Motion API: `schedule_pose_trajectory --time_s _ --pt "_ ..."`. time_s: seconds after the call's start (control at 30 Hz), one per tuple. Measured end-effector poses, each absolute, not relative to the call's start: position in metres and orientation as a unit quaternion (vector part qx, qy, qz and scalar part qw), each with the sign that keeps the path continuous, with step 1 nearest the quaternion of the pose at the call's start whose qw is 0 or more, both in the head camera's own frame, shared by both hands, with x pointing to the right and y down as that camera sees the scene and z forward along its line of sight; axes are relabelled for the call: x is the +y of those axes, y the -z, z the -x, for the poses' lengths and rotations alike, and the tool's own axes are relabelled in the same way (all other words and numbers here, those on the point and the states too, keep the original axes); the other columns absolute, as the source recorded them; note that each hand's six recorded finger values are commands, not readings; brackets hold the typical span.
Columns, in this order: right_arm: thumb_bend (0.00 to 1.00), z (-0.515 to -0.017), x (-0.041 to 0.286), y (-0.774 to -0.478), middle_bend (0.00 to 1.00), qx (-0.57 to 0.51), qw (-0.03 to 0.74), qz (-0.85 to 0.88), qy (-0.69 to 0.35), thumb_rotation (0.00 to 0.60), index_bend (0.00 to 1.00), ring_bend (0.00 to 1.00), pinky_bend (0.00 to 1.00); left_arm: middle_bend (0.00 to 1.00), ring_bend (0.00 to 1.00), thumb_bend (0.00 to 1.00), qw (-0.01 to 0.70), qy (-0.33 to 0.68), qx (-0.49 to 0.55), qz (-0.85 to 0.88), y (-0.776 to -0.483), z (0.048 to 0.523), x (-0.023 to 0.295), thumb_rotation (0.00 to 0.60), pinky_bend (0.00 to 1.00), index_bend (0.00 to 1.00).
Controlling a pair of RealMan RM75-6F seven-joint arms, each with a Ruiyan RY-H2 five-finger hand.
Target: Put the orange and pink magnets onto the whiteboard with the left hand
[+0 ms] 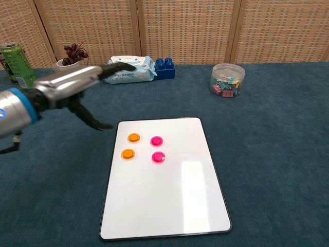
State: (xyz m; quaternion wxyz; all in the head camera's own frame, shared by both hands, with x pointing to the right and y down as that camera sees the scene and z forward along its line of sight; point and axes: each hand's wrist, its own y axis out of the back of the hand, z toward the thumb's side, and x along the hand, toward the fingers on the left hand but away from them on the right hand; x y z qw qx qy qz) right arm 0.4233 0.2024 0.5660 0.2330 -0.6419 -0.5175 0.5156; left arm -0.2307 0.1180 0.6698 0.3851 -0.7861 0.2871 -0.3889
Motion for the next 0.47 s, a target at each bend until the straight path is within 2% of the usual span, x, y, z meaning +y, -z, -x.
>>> schedule_pose_trajectory --time_s 0.2,0.33,0.47 --pt "0.26 -0.423 0.202 -0.565 0.00 -0.518 0.240 0.639 -0.516 0.600 0.00 0.00 0.00 0.00 0.00 0.00 0.410 0.460 0.367 0.697 -0.645 0.331 0.122 0.600 0.00 0.00" --pt "0.26 -0.422 0.203 -0.564 0.00 -0.518 0.247 0.635 -0.517 0.600 0.00 0.00 0.00 0.00 0.00 0.00 0.394 0.534 0.416 0.621 -0.629 0.411 0.149 0.600 0.00 0.00" --pt "0.26 -0.421 0.203 -0.563 0.00 -0.521 0.250 0.632 -0.516 0.600 0.00 0.00 0.00 0.00 0.00 0.00 0.377 0.565 0.439 0.588 -0.616 0.451 0.170 0.600 0.00 0.00"
